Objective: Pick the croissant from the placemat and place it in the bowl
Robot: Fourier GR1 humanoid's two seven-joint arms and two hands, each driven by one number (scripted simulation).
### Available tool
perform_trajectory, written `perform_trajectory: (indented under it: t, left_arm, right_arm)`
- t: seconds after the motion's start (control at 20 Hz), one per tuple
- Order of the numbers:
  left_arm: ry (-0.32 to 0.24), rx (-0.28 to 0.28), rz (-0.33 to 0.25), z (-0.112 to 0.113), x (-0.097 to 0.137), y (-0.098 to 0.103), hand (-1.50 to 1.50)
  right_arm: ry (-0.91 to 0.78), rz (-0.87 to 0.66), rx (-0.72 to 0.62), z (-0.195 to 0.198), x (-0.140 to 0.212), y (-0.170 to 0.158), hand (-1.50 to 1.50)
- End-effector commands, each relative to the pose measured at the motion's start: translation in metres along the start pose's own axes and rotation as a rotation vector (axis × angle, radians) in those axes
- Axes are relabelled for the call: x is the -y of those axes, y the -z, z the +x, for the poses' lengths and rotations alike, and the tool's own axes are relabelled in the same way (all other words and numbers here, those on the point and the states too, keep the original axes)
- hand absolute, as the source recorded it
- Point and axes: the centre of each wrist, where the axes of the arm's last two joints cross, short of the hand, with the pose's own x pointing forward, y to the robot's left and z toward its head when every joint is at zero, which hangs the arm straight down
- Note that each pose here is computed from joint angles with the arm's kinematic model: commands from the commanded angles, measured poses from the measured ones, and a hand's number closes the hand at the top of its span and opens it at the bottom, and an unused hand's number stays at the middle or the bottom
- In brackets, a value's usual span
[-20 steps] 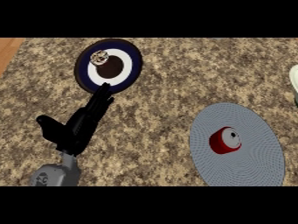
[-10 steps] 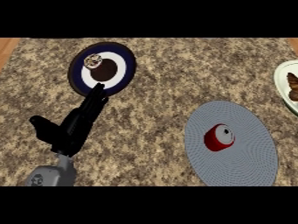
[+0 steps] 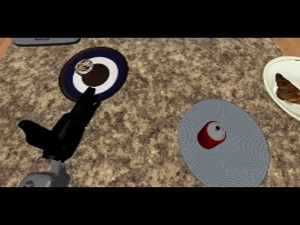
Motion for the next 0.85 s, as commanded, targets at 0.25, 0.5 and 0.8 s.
perform_trajectory:
  t: [0.25, 0.5, 0.8]
  left_arm:
    - [-0.005, 0.005, 0.071, -0.005, -0.015, -0.010, 0.00]
    - [0.014, 0.004, 0.094, -0.004, -0.025, -0.018, 0.00]
    - [-0.003, 0.015, 0.066, 0.008, -0.020, -0.015, 0.00]
  right_arm:
    - [0.058, 0.069, 0.096, -0.014, 0.063, -0.115, 1.50]
    - [0.047, 0.093, 0.058, -0.012, 0.110, -0.223, 1.50]
    - [0.072, 0.174, -0.073, 0.011, 0.133, -0.336, 1.50]
